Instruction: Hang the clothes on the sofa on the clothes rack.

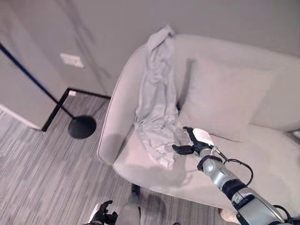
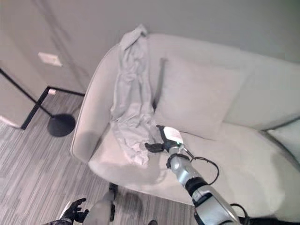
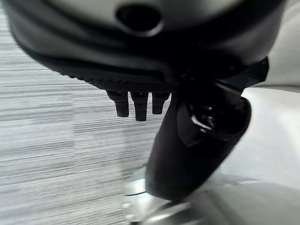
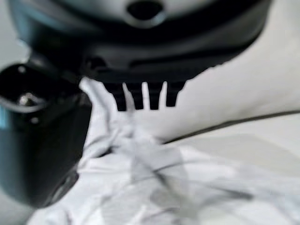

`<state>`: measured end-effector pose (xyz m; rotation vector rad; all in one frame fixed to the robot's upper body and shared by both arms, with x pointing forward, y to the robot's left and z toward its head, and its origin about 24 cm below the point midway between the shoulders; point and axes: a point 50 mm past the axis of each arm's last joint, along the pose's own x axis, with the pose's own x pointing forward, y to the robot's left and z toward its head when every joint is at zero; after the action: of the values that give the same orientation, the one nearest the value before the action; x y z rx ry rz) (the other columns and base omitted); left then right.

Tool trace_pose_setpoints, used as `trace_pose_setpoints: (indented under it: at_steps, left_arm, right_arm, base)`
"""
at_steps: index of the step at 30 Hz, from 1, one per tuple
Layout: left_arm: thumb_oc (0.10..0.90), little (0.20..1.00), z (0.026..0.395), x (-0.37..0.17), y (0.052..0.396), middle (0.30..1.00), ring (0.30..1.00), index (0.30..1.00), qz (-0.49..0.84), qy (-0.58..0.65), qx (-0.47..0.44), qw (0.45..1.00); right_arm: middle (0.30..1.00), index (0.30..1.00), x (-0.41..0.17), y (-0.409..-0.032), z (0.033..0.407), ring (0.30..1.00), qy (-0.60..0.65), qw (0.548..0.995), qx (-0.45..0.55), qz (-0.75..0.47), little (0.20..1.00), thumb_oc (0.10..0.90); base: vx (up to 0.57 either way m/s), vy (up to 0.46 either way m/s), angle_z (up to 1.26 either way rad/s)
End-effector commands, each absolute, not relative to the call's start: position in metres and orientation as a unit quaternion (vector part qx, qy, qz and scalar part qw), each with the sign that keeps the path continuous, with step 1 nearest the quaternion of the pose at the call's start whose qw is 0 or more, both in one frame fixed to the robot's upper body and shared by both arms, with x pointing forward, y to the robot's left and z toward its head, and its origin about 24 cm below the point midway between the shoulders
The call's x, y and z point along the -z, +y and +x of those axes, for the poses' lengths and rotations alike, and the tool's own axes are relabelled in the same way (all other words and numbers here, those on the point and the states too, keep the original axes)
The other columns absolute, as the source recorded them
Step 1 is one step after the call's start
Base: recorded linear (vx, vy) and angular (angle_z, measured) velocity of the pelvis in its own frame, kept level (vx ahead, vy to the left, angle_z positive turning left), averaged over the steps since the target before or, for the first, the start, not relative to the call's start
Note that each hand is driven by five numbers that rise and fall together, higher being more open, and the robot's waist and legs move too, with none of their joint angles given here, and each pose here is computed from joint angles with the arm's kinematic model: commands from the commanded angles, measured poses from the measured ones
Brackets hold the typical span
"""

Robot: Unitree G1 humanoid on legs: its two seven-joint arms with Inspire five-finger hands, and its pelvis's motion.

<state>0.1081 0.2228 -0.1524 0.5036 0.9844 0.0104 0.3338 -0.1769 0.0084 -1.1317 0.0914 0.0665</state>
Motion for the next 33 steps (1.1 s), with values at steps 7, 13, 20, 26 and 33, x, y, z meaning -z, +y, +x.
trace_pose_setpoints:
  at_steps: [7,13,20,26,33]
  left_arm:
    - [0.8,0.9,0.144,0.144,0.192,0.9,0.9,0.9,0.252,0.395,0.027,0.883]
    - [0.8,0.9,0.182,0.123,0.177,0.9,0.9,0.9,0.283,0.302,0.064,0.908]
    - [0.8,0.9,0.218,0.095,0.172,0.9,0.9,0.9,0.294,0.215,0.06,0.929]
    - [0.8,0.9,0.215,0.099,0.18,0.9,0.9,0.9,0.31,0.228,0.052,0.921]
    - [0.8,0.9,0.208,0.106,0.193,0.9,0.9,0.9,0.317,0.262,0.023,0.911]
  right_arm:
    - [0.9,0.9,-0.062,-0.194,0.372,0.9,-0.003,0.843,0.074,-0.532,0.9,0.8]
    - [0.9,0.9,-0.082,-0.22,0.385,0.9,0.019,0.782,0.106,-0.614,0.9,0.8]
    - [0.3,0.3,-0.075,-0.232,0.383,0.3,0.066,0.725,0.069,-0.683,0.3,0.4]
    - [0.3,0.3,-0.051,-0.212,0.377,0.3,0.086,0.712,0.006,-0.697,0.3,0.4]
    - [0.3,0.3,0.026,-0.162,0.33,0.3,0.124,0.753,-0.108,-0.637,0.3,0.4]
  base:
    - [-0.04,0.068,0.14]
    - [-0.02,0.054,0.12]
    - [-0.06,0.057,-0.01]
    - [0.0,0.0,0.02]
    - [0.01,-0.014,0.03]
